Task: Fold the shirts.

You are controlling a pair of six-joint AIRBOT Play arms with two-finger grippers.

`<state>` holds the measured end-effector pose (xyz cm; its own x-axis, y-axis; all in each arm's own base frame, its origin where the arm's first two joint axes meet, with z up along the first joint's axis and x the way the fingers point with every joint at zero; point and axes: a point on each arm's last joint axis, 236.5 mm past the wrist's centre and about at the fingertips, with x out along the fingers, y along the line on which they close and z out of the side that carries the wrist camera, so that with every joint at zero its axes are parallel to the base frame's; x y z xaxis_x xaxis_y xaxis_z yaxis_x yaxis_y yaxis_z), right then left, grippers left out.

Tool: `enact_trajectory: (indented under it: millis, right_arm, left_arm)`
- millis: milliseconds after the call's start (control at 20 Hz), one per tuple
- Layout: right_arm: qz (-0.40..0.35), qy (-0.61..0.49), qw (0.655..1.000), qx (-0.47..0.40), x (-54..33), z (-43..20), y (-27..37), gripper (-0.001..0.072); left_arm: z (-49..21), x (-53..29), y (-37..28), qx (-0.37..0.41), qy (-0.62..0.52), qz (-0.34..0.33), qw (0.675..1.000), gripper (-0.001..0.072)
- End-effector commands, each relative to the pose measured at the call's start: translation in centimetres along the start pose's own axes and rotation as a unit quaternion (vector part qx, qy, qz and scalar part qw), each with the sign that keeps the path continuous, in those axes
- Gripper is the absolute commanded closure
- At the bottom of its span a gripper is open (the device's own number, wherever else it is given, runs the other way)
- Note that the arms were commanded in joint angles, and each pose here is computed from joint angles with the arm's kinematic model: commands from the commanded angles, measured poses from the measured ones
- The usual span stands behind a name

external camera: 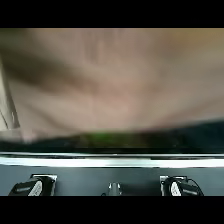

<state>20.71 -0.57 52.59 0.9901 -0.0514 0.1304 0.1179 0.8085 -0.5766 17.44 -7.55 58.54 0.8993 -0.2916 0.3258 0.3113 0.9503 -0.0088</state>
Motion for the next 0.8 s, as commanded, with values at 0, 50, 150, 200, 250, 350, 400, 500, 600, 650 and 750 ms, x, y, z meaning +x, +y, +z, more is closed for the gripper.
enact_trajectory:
  millis: [0, 50, 150, 200, 250, 350, 400, 500, 600, 650, 750]
  right_arm:
    - [0.024, 0.04, 0.999, -0.001, 0.0, -1.9, 1.1, 0.069]
    - [0.038, 0.057, 0.998, 0.001, 0.9, -2.9, 1.7, 0.069]
    - [0.076, 0.105, 0.992, 0.007, 3.0, -5.6, 3.3, 0.069]
    - [0.102, 0.138, 0.985, 0.01, 4.2, -7.5, 4.4, 0.069]
    - [0.135, 0.179, 0.974, 0.015, 5.5, -10.0, 5.9, 0.069]
    - [0.209, 0.27, 0.94, 0.027, 8.2, -15.7, 9.3, 0.069]
    - [0.25, 0.318, 0.914, 0.031, 9.3, -18.9, 11.3, 0.069]
    - [0.314, 0.397, 0.861, 0.052, 12.2, -25.8, 15.5, 0.0691]
    - [0.369, 0.462, 0.804, 0.056, 14.9, -32.7, 21.0, 0.0691]
    - [0.386, 0.475, 0.789, 0.05, 16.7, -35.4, 23.8, 0.069]
    - [0.386, 0.47, 0.793, 0.047, 21.2, -39.4, 28.9, 0.0689]
  left_arm:
    - [-2.7, -0.1, 1.5, -0.004, 0.058, 0.032, 0.998, 0.0686]
    - [-3.7, 0.3, 2.2, -0.013, 0.077, 0.041, 0.996, 0.0686]
    - [-5.8, 1.6, 3.2, -0.03, 0.11, 0.047, 0.992, 0.0686]
    - [-7.3, 2.3, 3.8, -0.035, 0.135, 0.047, 0.989, 0.0687]
    - [-9.8, 3.2, 4.5, -0.044, 0.178, 0.047, 0.982, 0.0687]
    - [-17.0, 5.0, 6.2, -0.08, 0.29, 0.047, 0.953, 0.0687]
    - [-21.3, 5.9, 7.3, -0.098, 0.346, 0.048, 0.932, 0.0687]
    - [-29.9, 7.2, 9.4, -0.12, 0.435, 0.044, 0.892, 0.0686]
    - [-40.4, 7.5, 11.6, -0.166, 0.513, 0.057, 0.84, 0.0687]
    - [-44.9, 7.5, 12.5, -0.187, 0.535, 0.068, 0.821, 0.0687]
    - [-52.8, 7.6, 14.3, -0.205, 0.563, 0.085, 0.796, 0.0686]
